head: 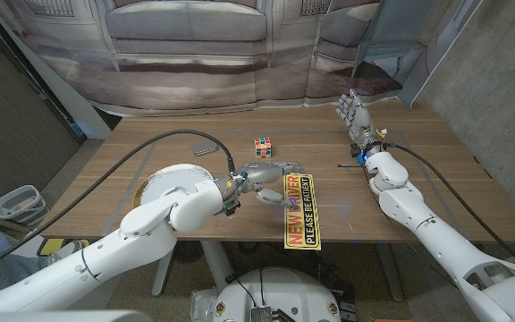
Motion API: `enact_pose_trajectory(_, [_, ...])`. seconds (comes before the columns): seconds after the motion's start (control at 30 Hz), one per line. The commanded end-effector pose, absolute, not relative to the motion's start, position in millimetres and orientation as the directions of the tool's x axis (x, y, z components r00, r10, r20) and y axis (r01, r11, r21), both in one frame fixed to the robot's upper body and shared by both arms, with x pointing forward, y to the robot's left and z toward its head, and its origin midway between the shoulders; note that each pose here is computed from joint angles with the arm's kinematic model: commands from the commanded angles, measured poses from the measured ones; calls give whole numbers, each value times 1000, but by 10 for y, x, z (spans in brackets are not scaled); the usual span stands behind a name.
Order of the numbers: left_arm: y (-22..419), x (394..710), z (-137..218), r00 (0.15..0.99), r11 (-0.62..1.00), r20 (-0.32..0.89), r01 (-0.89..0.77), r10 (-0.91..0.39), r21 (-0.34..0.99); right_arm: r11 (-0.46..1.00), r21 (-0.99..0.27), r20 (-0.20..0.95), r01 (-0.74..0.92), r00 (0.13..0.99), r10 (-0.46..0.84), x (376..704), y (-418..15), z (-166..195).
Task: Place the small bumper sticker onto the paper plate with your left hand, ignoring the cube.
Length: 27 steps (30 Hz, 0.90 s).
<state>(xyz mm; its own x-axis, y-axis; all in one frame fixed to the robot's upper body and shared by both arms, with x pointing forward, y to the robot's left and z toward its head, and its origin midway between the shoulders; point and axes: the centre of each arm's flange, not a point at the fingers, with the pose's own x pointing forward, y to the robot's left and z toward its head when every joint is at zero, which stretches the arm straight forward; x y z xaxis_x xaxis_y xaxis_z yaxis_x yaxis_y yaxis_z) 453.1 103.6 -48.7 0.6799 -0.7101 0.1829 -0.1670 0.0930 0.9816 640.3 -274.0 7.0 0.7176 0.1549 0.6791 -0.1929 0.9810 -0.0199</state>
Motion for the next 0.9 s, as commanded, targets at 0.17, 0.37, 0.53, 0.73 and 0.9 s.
enact_pose_trajectory(0.17, [989,4600,-542,697,57,143,-145,-702,988,980,-20,681,-198,715,159,6445,-2712,101])
enact_pose_trajectory(0.37, [995,4619,-548,710,43,139,-151,-690,988,980,-17,680,-200,716,159,6462,-2687,108])
enact_pose_trajectory(0.53, [970,4652,-557,718,21,123,-149,-685,989,980,-26,681,-198,714,163,6463,-2683,107])
enact_pose_trajectory(0.73, [936,4693,-567,713,20,110,-133,-692,991,981,-22,679,-194,717,157,6455,-2695,106])
enact_pose_trajectory(0.9, [897,4726,-585,729,-2,96,-133,-678,991,981,-15,677,-192,720,151,6456,-2714,93])
